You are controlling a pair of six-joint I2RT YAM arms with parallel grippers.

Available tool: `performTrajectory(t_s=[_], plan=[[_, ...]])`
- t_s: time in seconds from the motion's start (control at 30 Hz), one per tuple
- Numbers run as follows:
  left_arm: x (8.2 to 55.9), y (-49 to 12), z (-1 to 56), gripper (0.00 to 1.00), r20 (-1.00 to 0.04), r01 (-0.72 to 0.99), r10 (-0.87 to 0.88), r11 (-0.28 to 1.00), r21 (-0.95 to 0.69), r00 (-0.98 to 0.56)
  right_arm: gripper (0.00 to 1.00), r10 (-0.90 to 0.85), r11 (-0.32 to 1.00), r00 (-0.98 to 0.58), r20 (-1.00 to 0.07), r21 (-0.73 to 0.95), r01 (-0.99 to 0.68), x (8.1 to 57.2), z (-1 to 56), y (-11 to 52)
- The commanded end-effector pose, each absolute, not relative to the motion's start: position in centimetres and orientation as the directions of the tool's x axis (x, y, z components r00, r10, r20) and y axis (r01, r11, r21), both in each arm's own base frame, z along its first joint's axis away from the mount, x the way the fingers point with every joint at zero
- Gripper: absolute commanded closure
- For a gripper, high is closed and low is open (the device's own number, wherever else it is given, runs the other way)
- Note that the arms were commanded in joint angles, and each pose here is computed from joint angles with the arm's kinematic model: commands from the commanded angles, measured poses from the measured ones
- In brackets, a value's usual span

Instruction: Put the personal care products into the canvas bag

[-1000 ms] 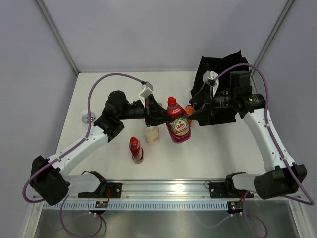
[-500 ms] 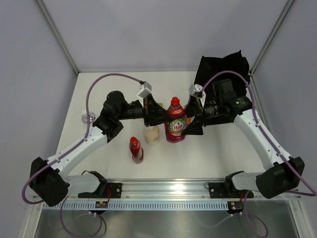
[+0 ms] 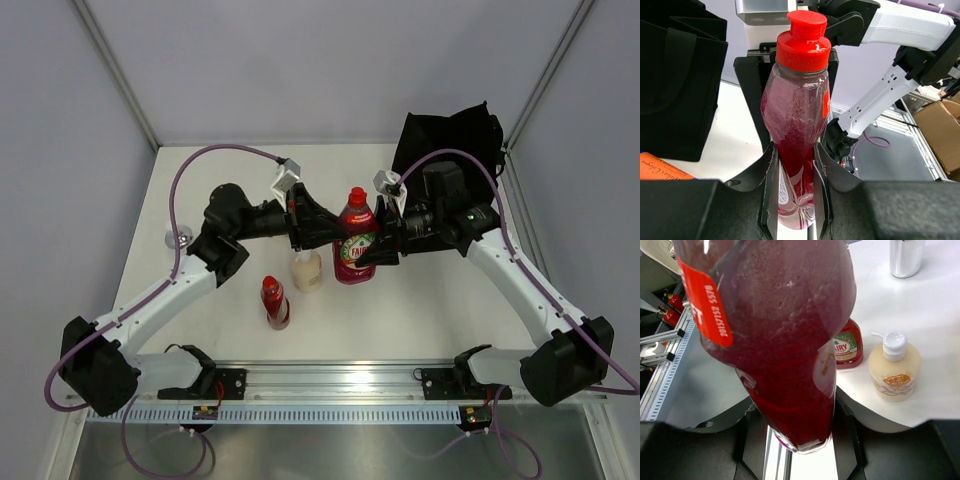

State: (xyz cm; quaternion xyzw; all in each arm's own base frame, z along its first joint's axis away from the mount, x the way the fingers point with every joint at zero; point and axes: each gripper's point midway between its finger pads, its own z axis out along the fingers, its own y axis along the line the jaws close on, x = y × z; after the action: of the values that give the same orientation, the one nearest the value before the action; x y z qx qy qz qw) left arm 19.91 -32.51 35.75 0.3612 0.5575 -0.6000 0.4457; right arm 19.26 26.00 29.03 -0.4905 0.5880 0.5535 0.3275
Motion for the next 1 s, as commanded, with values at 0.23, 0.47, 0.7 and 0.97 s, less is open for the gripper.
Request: performTrajectory(t_s=[0.23,0.47,0.7,0.97], plan=[[20.7,-29.7,43.7,0.01,-0.944,0.969,-0.317,0.189,-0.156,-0.091,1.00,-0.178,-0.074,-0.160,-0.971,0.176,-0.982,17.9,33.9,24.5],[24.1,-25.4,46.9,0.01,-0.965,0.843,-0.255,0.531,-0.084,0.065,1.00,-0.104,0.178,-0.110,-0.988,0.091,-0.980,22.7,38.6,19.2],[23.9,-21.4,42.8,0.01,-0.990,0.727,-0.140,0.679,-0.100,-0.006,1.00,-0.107,0.731,-0.025,-0.994,-0.062,-0.679,34.3,45.2,8.6],[20.8,-16.7,34.5,0.01,-0.982,0.604,-0.117,0.775,-0.184,-0.148,1.00,-0.270,0.916,-0.063,-0.961,-0.236,-0.325,44.6,44.8,-1.4]])
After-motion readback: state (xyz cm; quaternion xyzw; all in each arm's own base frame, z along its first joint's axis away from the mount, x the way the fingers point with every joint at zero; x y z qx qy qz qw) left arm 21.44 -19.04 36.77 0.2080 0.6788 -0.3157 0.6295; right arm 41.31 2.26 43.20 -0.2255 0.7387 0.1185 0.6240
